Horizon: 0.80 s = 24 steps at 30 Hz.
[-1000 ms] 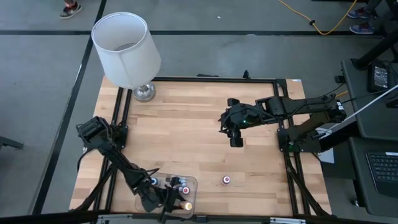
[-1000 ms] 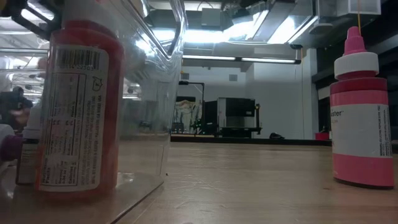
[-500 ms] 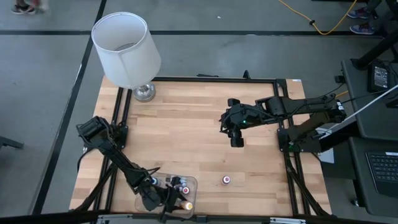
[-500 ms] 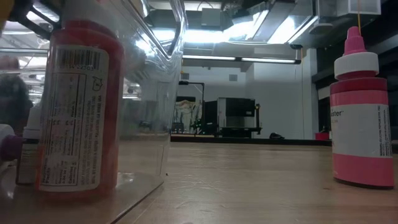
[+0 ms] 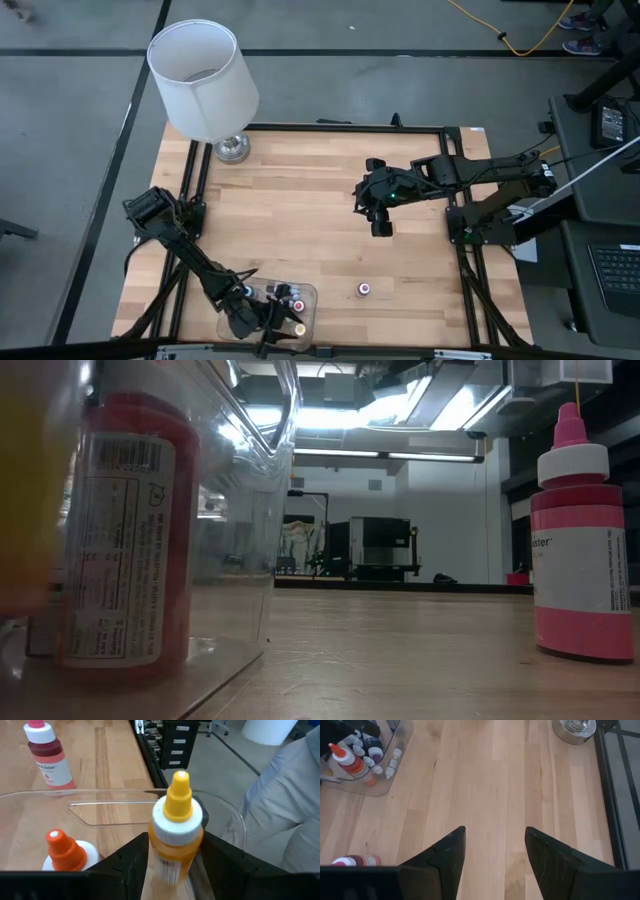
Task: Pick & Place food coloring
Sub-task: Put the large pink food coloring bottle into the bin
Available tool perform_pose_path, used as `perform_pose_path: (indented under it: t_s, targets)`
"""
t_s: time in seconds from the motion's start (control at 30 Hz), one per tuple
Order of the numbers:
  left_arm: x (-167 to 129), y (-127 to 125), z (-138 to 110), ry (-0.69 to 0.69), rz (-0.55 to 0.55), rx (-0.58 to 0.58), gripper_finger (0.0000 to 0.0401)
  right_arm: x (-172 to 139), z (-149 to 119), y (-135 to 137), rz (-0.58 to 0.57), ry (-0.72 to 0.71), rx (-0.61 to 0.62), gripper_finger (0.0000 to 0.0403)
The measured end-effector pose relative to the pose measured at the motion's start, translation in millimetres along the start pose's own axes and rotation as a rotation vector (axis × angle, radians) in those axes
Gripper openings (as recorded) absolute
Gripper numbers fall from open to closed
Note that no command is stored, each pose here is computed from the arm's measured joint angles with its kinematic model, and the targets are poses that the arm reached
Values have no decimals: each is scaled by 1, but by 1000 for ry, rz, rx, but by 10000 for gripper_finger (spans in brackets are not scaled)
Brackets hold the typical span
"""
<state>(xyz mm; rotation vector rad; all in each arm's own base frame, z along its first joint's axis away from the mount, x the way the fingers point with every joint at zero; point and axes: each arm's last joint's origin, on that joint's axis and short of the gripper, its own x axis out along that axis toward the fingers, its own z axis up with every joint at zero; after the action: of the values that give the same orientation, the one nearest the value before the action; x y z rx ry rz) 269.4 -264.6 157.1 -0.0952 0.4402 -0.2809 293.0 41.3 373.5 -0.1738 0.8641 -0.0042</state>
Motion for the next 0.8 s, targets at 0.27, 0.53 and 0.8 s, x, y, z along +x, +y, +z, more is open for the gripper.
perform_pose_path:
  t_s: [0.27, 0.53, 0.8]
  targets:
    - [0, 0, 0, -2, 3, 0, 175, 0, 0, 0, 0, 0, 1, 206]
    - [0, 0, 0, -2, 3, 0, 175, 0, 0, 0, 0, 0, 2, 206]
    - [-9, -1, 7, 11, 9, 13, 175, 0, 0, 0, 0, 0, -1, 206]
